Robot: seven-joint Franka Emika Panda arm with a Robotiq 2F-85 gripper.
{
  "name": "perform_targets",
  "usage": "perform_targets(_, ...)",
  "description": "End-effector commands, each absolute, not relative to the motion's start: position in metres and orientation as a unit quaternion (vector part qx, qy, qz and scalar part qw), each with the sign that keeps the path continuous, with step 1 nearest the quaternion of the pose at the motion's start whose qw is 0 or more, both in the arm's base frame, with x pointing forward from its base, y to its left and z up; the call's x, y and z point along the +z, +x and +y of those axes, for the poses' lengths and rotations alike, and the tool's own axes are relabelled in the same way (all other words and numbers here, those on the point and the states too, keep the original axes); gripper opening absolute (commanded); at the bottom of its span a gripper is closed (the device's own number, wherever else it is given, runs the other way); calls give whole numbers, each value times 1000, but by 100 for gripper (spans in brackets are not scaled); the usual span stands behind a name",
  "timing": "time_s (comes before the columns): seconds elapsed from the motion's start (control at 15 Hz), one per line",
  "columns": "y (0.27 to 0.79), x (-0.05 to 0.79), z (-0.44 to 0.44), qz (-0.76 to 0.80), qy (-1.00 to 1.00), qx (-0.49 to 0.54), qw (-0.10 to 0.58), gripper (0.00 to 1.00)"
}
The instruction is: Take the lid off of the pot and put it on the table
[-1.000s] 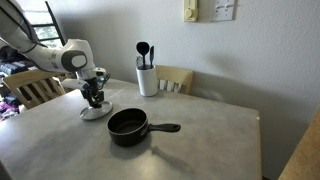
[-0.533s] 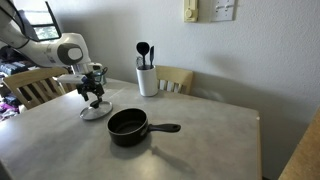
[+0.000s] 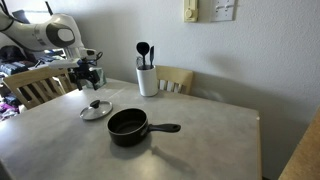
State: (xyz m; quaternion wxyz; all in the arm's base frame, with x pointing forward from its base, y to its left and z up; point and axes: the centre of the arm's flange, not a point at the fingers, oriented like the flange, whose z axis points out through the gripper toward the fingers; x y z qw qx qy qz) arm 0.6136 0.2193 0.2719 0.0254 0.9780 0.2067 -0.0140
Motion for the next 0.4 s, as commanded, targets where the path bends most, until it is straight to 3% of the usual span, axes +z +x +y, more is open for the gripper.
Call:
perform_targets(0.0,607,285,217,232,972,-23,33,100)
perform_targets(0.33,611,281,224,237,971,-15,24,100)
